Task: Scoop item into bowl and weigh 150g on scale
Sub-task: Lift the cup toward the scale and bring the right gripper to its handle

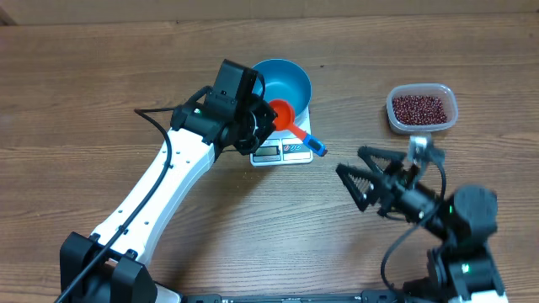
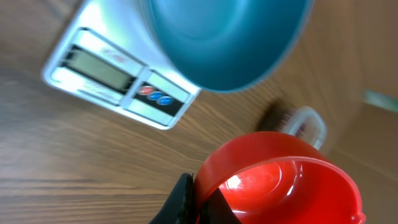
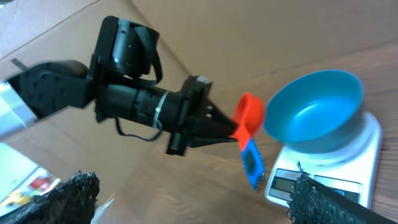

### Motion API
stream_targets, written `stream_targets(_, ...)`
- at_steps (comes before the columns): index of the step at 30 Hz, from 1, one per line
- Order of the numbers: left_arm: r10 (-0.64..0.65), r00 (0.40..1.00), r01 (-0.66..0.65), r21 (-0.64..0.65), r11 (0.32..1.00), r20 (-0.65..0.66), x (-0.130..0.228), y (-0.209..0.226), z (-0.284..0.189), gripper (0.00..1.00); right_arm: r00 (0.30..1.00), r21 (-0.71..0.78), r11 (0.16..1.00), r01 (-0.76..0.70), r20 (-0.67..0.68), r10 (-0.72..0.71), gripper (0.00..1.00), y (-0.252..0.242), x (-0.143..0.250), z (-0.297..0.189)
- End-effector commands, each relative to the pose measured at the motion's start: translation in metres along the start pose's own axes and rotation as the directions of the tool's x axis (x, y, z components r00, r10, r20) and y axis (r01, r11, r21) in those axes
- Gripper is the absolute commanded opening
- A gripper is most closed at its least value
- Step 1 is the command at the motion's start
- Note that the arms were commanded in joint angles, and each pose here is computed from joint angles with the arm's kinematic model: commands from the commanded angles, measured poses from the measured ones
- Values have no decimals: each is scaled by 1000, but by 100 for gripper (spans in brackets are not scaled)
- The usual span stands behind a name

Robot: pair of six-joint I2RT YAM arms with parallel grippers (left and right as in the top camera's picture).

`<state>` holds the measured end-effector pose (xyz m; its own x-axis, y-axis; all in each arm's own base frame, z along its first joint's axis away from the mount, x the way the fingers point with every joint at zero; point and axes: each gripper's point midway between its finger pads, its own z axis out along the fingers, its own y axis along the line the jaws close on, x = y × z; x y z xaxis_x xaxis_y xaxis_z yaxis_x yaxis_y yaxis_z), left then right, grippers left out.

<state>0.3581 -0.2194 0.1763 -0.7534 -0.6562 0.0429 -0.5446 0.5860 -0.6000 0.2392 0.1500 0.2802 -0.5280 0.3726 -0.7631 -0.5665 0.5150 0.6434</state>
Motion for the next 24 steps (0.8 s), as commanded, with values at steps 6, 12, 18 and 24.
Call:
stream_targets(6,-2,998,12,161,987,-58,7,-36,-8,4,988,-58,995,-79,-136,70,100,-3,-14,35)
stream_targets(12,-105,992,114,151,982,-66,5,-35,-8,4,972,16,988,-155,-176,156,100,-44,-2,59)
stream_targets(18,-119,990,128,127,984,-73,8,-30,-7,4,963,12,978,-209,-171,208,81,-50,-4,67)
stream_targets(24,-162,983,169,88,982,-87,11,-21,-6,4,968,-24,977,-213,-137,208,68,-40,-14,70)
